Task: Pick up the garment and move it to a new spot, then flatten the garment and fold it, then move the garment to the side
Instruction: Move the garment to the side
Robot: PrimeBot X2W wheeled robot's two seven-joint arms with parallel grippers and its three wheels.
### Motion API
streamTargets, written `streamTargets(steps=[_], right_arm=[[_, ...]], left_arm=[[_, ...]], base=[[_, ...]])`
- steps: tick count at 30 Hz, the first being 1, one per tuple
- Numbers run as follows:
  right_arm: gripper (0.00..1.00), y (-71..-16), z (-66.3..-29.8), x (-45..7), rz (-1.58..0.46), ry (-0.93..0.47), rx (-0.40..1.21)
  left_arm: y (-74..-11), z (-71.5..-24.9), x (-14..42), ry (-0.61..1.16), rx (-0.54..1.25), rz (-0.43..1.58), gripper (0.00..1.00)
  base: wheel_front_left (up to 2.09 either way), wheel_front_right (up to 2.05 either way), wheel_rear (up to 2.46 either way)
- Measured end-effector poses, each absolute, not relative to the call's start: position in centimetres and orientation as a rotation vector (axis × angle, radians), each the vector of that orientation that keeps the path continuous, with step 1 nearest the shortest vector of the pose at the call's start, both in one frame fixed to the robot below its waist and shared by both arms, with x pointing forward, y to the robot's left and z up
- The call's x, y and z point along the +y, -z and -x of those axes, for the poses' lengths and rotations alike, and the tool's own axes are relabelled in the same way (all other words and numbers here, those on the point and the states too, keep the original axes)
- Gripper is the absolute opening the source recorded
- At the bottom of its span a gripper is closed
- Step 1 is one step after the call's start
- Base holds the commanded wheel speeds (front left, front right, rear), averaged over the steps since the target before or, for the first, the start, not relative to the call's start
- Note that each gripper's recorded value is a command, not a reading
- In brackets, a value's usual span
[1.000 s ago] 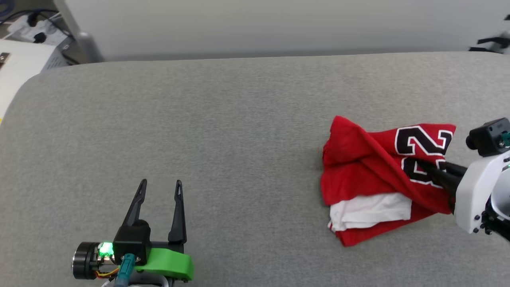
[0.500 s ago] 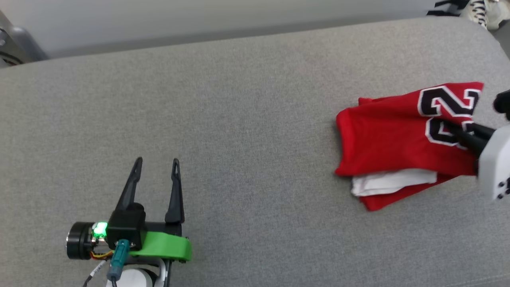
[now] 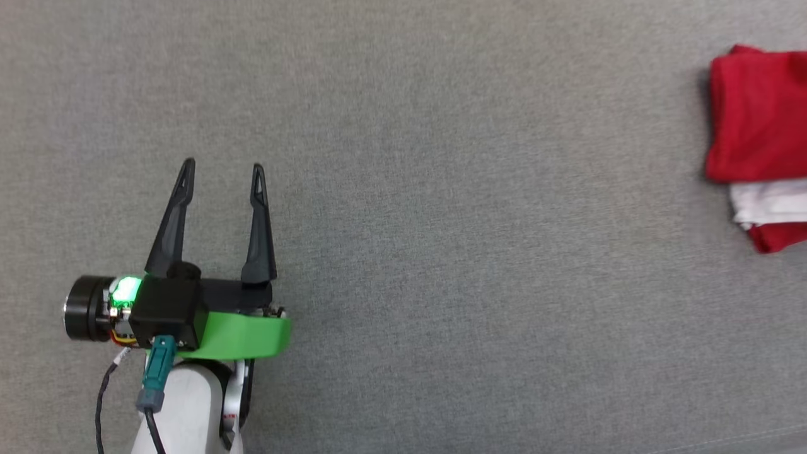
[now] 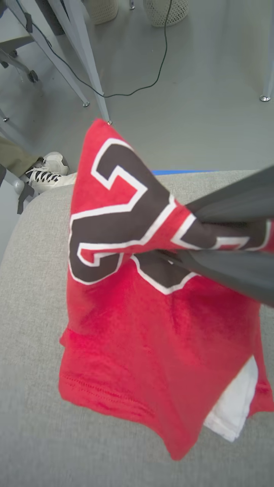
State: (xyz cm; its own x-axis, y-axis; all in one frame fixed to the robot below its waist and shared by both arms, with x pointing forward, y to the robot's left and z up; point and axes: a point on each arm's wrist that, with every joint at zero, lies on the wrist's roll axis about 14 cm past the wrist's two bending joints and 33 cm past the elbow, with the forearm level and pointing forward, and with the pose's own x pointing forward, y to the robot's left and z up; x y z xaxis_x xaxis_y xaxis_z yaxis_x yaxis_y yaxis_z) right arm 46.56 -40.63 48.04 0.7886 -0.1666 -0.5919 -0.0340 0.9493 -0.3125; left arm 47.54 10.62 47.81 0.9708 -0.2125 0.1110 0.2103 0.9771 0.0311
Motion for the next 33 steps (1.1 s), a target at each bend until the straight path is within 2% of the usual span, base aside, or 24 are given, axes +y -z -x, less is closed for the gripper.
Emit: streamTargets(steps=[6,15,16,17,18,24,33], right_arm=[[0.0,-45.7,-48.1,-44.5,0.356,0.187,0.704],[0.0,-42.3,-51.2,-45.5,0.37,0.24,0.689],[0.09,-41.7,-51.3,-45.4,0.367,0.241,0.696],[0.66,-41.3,-51.3,-45.2,0.365,0.242,0.7],[1.0,-40.9,-51.2,-45.1,0.36,0.242,0.7],[1.0,-42.3,-50.8,-45.2,0.398,0.251,0.617],[1.0,-49.5,-50.4,-41.9,0.399,0.186,0.252]], left_arm=[[-45.7,-48.9,10.7,0.214,-0.089,-0.014,1.0],[-42.5,-49.3,11.4,0.206,-0.02,-0.024,1.0],[-42.3,-49.3,11.5,0.203,-0.017,-0.027,1.0],[-42.3,-49.2,11.7,0.199,-0.015,-0.029,1.0],[-42.3,-49.2,11.8,0.195,-0.014,-0.033,1.0],[-43.6,-48.7,12.1,0.184,-0.029,-0.041,1.0],[-45.9,-45.3,12.8,0.149,-0.029,-0.039,1.0]], base=[[0.0,0.0,0.0],[0.0,0.0,0.0],[0.0,0.0,0.0],[0.0,0.0,0.0],[0.0,0.0,0.0],[0.0,0.0,0.0],[0.0,0.0,0.0]])
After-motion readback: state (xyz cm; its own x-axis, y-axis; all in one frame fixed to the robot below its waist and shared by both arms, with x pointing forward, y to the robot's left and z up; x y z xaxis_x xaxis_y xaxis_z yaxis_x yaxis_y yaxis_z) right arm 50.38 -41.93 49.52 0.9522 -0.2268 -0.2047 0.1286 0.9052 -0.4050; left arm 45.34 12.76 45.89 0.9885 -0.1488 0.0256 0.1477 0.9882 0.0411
